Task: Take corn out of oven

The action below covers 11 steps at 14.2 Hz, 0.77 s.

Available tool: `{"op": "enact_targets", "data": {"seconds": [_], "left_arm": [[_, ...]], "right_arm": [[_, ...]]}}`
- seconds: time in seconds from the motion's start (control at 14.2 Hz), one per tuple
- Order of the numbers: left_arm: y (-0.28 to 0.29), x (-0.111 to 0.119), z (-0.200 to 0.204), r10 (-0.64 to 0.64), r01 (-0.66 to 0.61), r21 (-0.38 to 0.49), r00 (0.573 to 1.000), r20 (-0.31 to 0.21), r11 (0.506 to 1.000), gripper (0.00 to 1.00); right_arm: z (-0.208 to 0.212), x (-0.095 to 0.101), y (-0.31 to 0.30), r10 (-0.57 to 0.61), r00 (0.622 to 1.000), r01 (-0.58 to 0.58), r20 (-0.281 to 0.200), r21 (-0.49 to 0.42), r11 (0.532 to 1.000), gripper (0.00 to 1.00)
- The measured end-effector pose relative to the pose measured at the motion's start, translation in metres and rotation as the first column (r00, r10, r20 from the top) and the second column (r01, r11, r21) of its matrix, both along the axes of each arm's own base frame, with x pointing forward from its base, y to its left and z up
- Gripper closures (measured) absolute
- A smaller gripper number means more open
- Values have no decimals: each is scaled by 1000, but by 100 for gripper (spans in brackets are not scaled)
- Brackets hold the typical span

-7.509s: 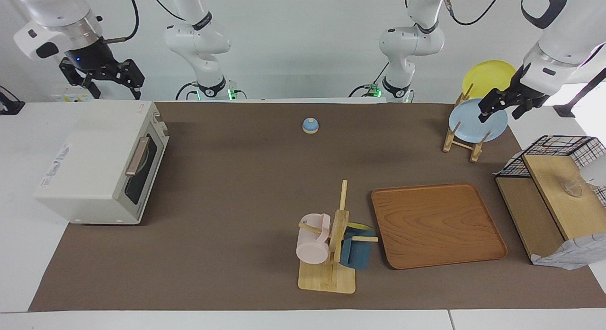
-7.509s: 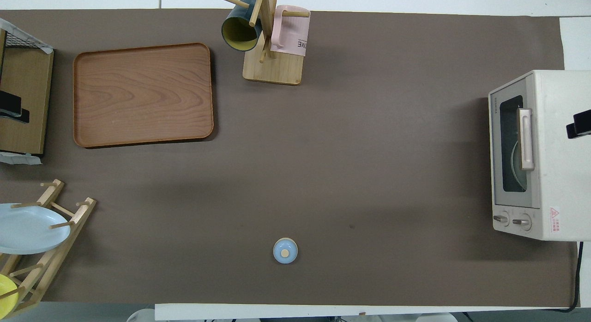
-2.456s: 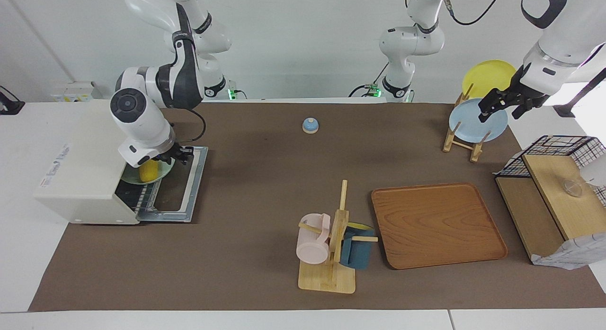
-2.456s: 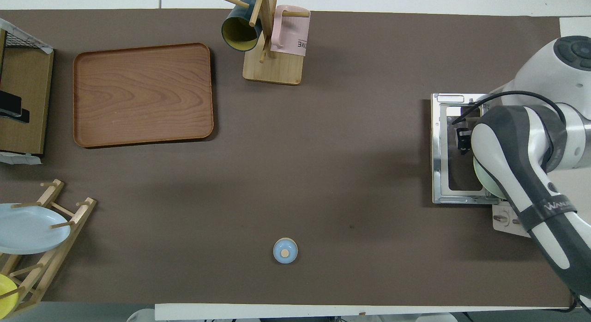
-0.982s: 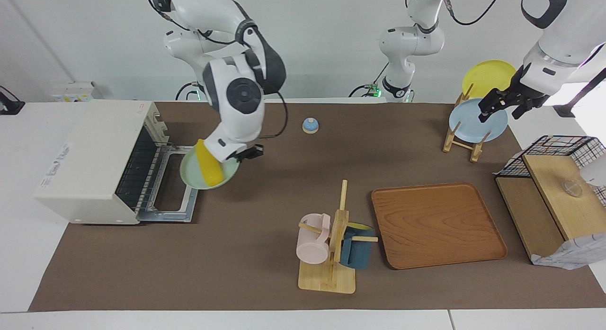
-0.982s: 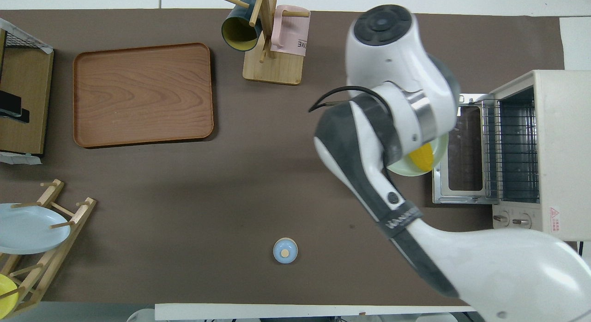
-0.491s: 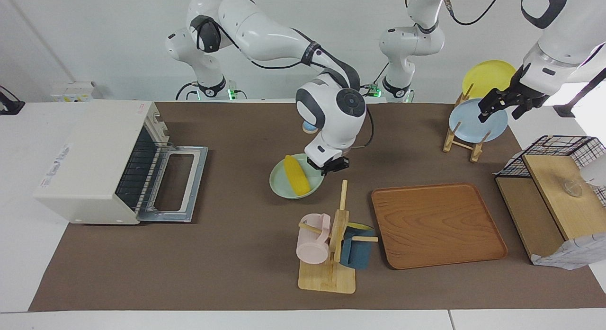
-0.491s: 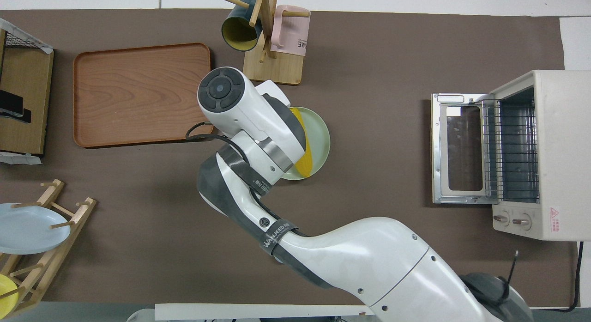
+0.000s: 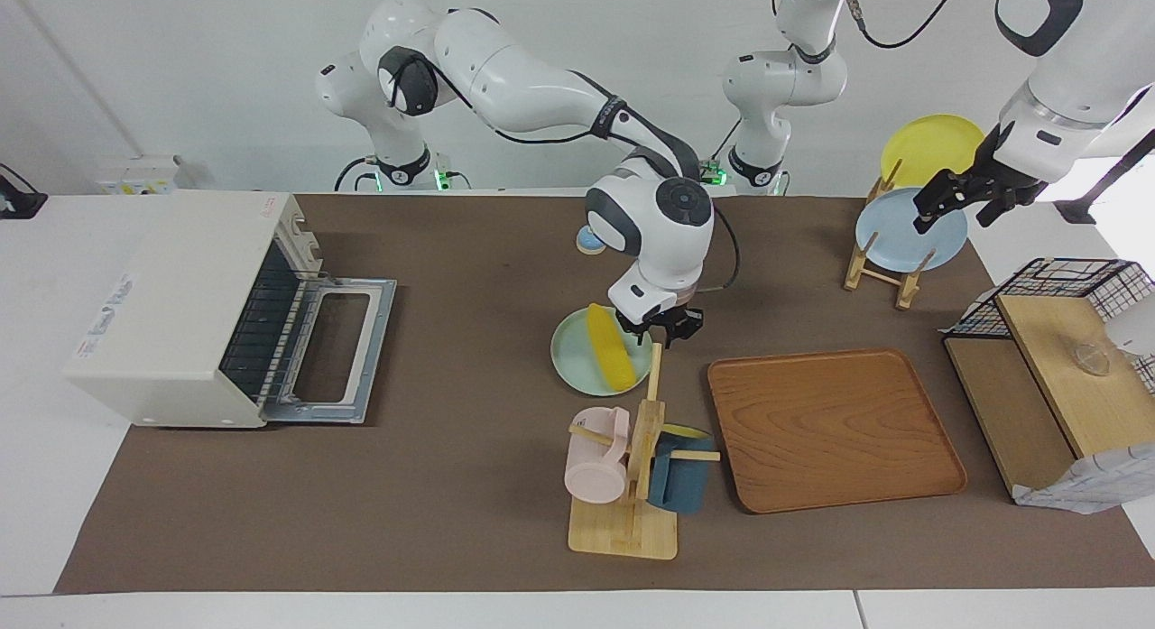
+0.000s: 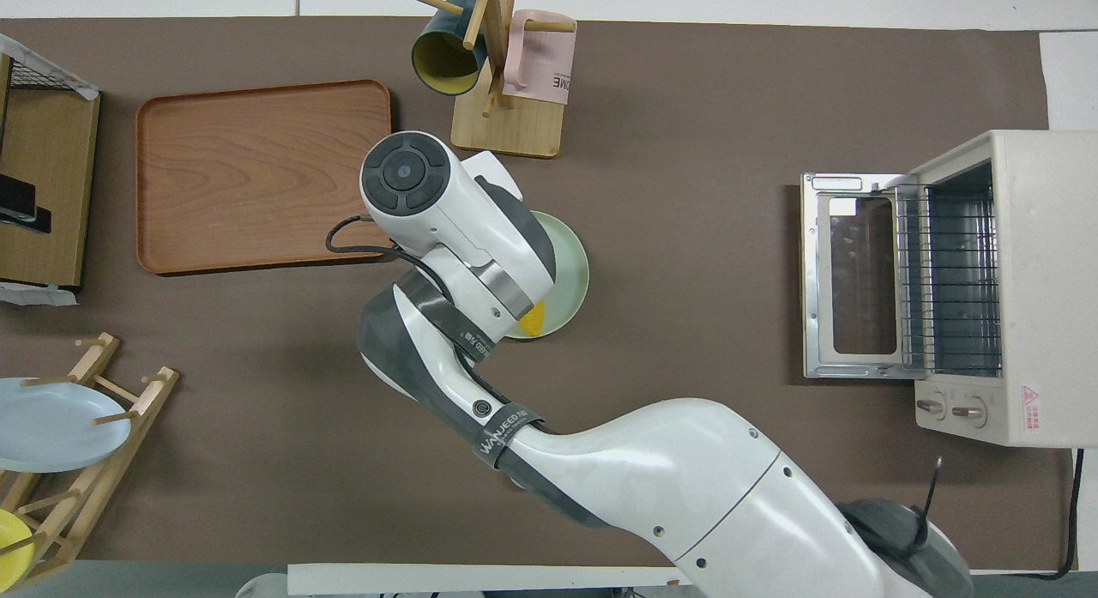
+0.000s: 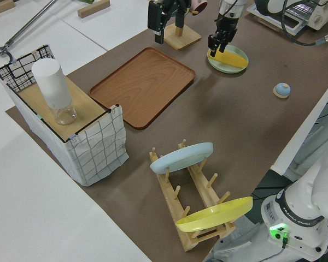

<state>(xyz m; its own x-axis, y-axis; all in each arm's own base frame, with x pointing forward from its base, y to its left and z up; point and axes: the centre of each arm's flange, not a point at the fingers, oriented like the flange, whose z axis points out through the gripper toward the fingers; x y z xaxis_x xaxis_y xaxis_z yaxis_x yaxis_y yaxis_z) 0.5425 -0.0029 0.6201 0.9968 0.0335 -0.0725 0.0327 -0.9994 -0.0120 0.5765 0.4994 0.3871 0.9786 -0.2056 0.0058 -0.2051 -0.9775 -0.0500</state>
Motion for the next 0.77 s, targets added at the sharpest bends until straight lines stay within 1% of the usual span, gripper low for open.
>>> {"op": "enact_targets", "data": {"seconds": [0.07, 0.21, 0.28, 0.42, 0.49, 0.63, 0.77], "left_arm": [[-2, -1, -6, 16, -16, 1, 1000, 11, 1000, 0], [-26, -3, -35, 45, -45, -2, 998, 40, 999, 0], [-52, -5, -58, 60, -59, -6, 997, 56, 998, 0], [-139, -17, -115, 102, -101, -19, 990, 93, 995, 0], [-189, -29, -142, 120, -118, -27, 987, 105, 993, 0], [-289, -55, -191, 146, -141, -43, 982, 117, 989, 0], [-358, -75, -230, 154, -149, -53, 981, 120, 987, 0]], "right_arm": [[23, 6, -17, -16, 1000, 16, 2, -9, 1000, 23], [58, 16, -76, -7, 999, 5, -37, -62, 998, 3], [63, 19, -112, 8, 998, -13, -55, -92, 996, 0], [44, 21, -193, 50, 994, -63, -97, -131, 989, 1], [25, 19, -230, 76, 989, -93, -124, -134, 987, 5], [-18, 7, -293, 142, 975, -165, -173, -127, 978, 30], [-48, -5, -338, 175, 964, -200, -199, -114, 973, 52]]}}
